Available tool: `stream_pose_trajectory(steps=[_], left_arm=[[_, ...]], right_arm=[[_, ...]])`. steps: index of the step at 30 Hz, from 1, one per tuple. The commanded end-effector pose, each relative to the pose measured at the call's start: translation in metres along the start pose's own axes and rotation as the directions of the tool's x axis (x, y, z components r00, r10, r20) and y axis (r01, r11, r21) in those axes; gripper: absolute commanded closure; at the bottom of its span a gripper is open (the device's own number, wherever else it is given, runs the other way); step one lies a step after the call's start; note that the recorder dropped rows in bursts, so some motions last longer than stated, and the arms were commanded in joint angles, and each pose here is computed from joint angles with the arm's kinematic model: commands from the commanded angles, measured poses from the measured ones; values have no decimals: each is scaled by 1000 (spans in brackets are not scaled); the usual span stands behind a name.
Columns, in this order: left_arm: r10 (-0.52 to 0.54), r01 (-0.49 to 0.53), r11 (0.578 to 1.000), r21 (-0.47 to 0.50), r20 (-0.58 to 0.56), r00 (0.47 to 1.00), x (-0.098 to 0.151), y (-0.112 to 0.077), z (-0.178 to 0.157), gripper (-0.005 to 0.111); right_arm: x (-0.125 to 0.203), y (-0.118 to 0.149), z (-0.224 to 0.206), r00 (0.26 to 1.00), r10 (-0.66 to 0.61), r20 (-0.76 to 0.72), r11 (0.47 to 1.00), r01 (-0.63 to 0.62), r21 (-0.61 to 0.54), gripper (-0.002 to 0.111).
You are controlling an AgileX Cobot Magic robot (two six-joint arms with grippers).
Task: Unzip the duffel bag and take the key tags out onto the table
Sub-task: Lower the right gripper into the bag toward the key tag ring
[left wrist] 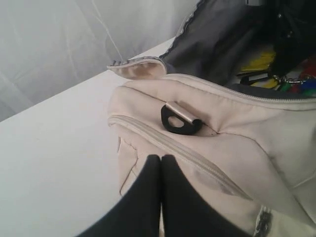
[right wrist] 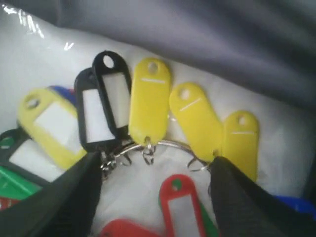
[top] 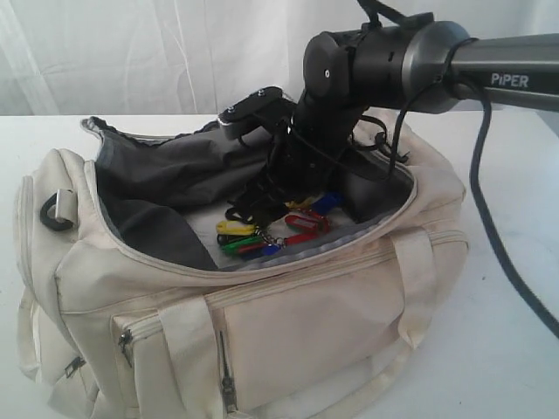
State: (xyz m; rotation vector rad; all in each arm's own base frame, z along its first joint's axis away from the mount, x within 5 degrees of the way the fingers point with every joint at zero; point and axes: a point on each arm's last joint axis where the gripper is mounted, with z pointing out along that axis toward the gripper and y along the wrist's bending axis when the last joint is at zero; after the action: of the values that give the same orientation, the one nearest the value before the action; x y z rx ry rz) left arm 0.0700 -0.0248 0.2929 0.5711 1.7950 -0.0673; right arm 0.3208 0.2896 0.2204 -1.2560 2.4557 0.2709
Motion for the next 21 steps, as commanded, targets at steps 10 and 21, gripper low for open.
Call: stream_pose_trajectory(steps=[10, 21], left_arm=[[-9, 9, 1000, 2, 24, 1000, 0, -1, 0, 107], [-9, 9, 1000, 2, 29, 1000, 0, -1, 0, 107]], right_arm=[[-3, -3, -7, 999, -12, 35, 1000, 12, 17, 108], [-15, 5, -106, 958, -32, 285, 998, 14, 67, 108]])
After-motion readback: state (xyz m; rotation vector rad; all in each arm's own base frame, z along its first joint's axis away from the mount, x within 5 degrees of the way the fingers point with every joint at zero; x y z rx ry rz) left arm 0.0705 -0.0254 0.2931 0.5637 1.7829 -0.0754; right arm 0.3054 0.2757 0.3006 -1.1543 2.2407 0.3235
